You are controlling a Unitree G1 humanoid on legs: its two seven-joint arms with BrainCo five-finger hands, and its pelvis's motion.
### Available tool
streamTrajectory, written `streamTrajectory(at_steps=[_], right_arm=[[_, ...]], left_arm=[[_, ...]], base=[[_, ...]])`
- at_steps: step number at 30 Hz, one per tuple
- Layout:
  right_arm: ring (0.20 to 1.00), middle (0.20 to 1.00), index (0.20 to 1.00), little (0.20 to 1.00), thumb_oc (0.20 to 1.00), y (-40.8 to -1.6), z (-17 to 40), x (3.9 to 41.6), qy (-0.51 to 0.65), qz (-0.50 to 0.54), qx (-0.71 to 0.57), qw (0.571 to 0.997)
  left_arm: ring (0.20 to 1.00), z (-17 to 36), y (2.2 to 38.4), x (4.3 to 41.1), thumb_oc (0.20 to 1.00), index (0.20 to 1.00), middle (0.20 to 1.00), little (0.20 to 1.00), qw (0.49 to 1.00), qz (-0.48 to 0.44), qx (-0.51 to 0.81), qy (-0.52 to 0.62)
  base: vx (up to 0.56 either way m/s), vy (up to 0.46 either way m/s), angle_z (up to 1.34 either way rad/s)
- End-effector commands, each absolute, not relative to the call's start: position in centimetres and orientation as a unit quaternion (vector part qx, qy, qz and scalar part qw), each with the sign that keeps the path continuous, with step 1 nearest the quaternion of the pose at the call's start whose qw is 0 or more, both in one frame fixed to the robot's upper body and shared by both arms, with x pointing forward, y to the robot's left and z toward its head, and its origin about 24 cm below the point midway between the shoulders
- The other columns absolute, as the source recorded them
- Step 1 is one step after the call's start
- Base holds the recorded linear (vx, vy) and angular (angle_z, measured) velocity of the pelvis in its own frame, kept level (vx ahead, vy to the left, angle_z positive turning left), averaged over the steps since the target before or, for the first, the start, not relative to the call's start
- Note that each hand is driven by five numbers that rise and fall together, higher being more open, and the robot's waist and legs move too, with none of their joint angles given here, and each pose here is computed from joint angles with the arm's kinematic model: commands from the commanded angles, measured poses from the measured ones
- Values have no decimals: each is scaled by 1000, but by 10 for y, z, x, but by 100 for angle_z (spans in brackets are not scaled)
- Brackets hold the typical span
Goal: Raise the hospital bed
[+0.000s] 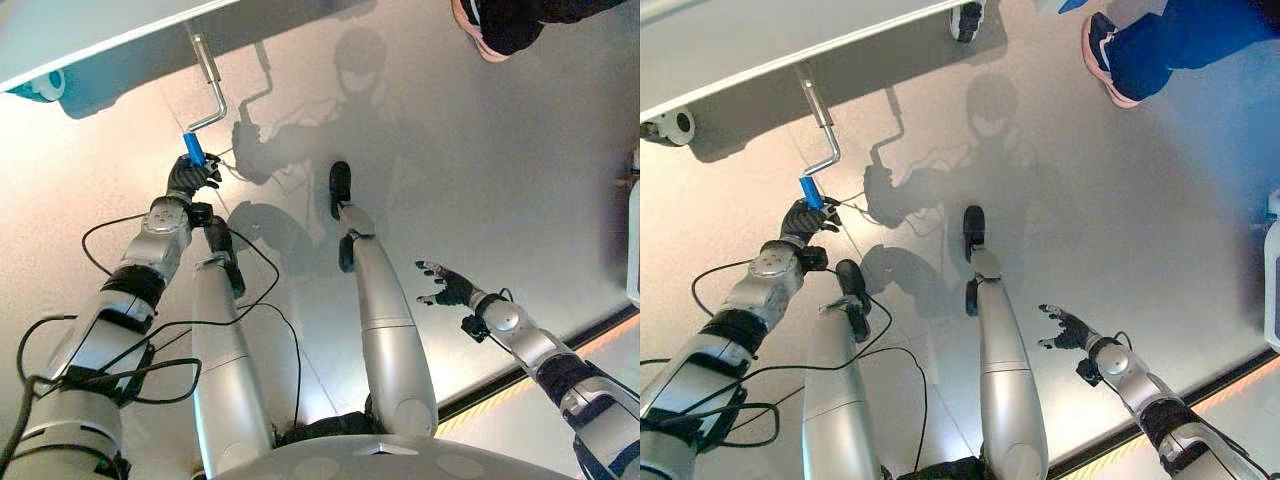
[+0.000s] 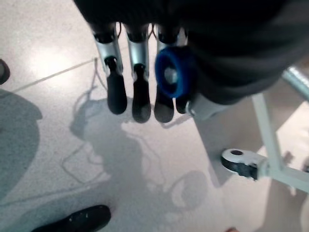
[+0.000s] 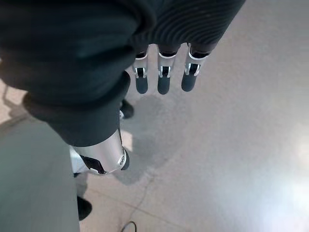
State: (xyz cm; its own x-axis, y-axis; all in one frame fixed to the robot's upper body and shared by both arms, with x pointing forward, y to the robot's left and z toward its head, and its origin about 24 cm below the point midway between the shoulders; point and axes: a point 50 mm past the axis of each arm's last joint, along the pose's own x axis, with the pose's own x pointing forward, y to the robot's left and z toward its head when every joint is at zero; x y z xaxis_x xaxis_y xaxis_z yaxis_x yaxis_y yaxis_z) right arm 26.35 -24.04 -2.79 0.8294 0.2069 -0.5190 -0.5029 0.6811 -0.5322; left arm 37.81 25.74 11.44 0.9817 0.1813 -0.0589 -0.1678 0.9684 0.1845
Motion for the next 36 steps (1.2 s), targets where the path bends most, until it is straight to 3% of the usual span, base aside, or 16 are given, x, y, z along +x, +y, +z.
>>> streamTrajectory(at_steps=[1, 5, 16, 25, 32, 36], right_arm=[[1000, 1000, 1000, 1000, 1000, -247, -38, 253, 245, 199, -342, 885], [1000, 1000, 1000, 1000, 1000, -248, -37, 254, 244, 198, -342, 886], [1000, 1000, 1000, 1000, 1000, -248, -34, 258, 238, 200, -351, 883], [1000, 1000, 1000, 1000, 1000, -251, -25, 267, 229, 202, -380, 873], [1000, 1000, 1000, 1000, 1000, -251, -23, 269, 227, 203, -393, 868], [1000, 1000, 1000, 1000, 1000, -255, -21, 269, 225, 197, -403, 865]], left_arm=[[200, 211, 284, 389, 200, 200, 200, 200, 977, 154, 106, -104], [200, 213, 276, 394, 200, 200, 200, 200, 977, 148, 111, -103], [200, 211, 213, 403, 200, 200, 200, 200, 982, 53, 126, -134], [200, 216, 127, 402, 200, 200, 200, 200, 971, -76, 138, -178], [200, 213, 94, 394, 200, 200, 200, 200, 967, -133, 109, -190], [200, 216, 59, 377, 200, 200, 200, 200, 952, -217, 63, -208]], base=[[19, -56, -5], [17, -60, -3], [7, -69, -5], [0, -77, -3], [0, -29, -3], [-1, -26, -1]])
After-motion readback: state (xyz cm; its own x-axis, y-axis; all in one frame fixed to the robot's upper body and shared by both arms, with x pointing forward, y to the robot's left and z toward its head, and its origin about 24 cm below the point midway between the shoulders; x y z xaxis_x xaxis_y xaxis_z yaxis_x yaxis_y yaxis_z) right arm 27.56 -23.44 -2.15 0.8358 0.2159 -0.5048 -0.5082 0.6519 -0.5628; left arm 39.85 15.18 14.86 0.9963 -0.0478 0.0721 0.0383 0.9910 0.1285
